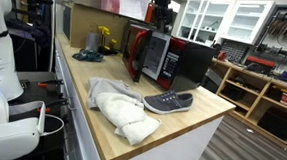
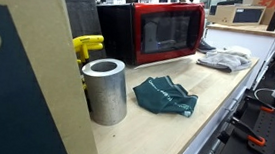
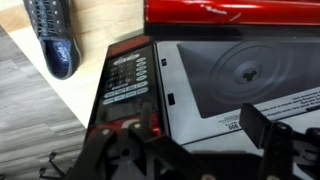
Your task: Open the microwave door
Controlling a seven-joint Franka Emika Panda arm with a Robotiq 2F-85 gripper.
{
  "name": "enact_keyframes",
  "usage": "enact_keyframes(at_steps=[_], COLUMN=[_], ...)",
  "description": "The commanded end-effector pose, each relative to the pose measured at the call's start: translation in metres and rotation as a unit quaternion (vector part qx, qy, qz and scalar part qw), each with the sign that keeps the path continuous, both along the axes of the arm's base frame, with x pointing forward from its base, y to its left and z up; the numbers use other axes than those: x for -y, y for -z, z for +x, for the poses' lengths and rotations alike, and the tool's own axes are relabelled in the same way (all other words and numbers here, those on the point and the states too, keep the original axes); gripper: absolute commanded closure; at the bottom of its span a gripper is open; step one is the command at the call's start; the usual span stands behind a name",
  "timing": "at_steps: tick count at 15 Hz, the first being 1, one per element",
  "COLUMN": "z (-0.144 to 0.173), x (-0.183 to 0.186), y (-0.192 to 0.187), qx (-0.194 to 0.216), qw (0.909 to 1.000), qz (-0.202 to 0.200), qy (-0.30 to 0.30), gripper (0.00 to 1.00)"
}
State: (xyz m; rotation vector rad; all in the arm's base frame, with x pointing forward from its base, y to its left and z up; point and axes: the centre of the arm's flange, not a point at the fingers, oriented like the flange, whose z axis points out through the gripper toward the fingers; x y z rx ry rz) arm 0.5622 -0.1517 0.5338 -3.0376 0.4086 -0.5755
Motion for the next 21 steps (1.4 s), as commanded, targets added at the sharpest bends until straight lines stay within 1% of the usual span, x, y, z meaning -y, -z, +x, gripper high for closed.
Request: enact_keyframes(at_steps=[1, 5, 7, 8, 9, 13, 21], z=[0.033, 0.049, 0.052, 0.051, 0.049, 0.036, 0.010], x=[-0.010, -0.011, -0.012, -0.015, -0.017, -0.033, -0.068], y=[0.008, 0.018, 0.019, 0.018, 0.017, 0.014, 0.027], qx=[-0.018, -0.033, -0.048, -0.056, -0.063, -0.097, -0.160], qw=[0.9996, 0.9988, 0.9981, 0.9977, 0.9974, 0.9949, 0.9861], qz=[0.000, 0.003, 0.012, 0.015, 0.018, 0.027, 0.032], qy=[0.020, 0.036, 0.036, 0.034, 0.031, 0.011, -0.031], gripper=[0.41, 0.73, 0.86, 0.95, 0.99, 1.00, 1.00])
